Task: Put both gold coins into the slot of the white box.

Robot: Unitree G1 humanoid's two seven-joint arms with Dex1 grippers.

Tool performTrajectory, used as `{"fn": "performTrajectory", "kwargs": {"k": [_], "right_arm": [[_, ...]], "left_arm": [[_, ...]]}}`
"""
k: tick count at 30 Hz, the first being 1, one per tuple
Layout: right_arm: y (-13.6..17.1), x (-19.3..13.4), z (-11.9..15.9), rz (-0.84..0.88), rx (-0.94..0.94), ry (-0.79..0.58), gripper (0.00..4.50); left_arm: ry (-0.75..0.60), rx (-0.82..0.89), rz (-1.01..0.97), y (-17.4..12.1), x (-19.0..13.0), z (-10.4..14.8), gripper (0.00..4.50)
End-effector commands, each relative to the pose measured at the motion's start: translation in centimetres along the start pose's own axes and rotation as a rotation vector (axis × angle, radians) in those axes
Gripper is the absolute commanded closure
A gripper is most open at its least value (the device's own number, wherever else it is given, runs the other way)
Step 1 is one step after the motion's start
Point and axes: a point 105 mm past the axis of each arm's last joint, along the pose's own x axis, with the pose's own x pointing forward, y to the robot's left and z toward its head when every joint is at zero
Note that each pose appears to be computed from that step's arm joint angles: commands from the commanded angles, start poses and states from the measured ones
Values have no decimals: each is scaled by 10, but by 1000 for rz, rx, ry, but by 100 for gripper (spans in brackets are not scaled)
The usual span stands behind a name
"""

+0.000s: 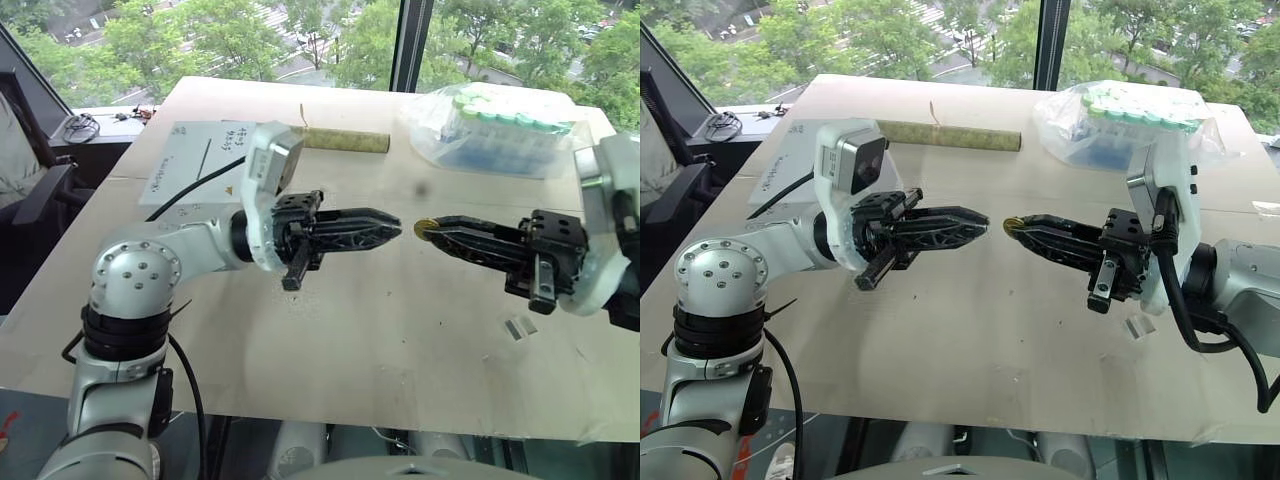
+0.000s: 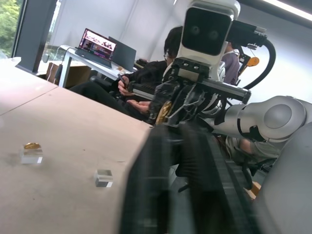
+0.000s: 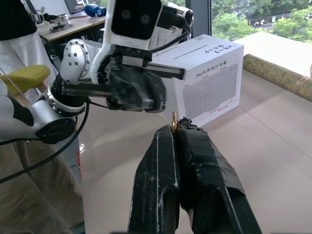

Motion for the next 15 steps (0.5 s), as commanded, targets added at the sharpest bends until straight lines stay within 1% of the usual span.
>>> {"fn": "performTrajectory", "kwargs": {"k": [1,8,12,13,14,15], "right_arm": [[10,-1,11,41,-26,-38,450],[15,0,12,63,-24,-41,450],[16,0,12,69,-25,-43,450],[16,0,11,69,-25,-42,450],[16,0,11,68,-26,-42,450],[16,0,11,67,-27,-43,450]], "left_arm": [[4,56,-23,-5,-1,6,445],[17,75,-30,-4,1,3,445],[1,74,-48,-4,3,5,445],[-10,72,-46,-3,3,6,406],[-8,78,-46,-3,3,7,392],[-1,86,-46,-3,3,6,344]]}}
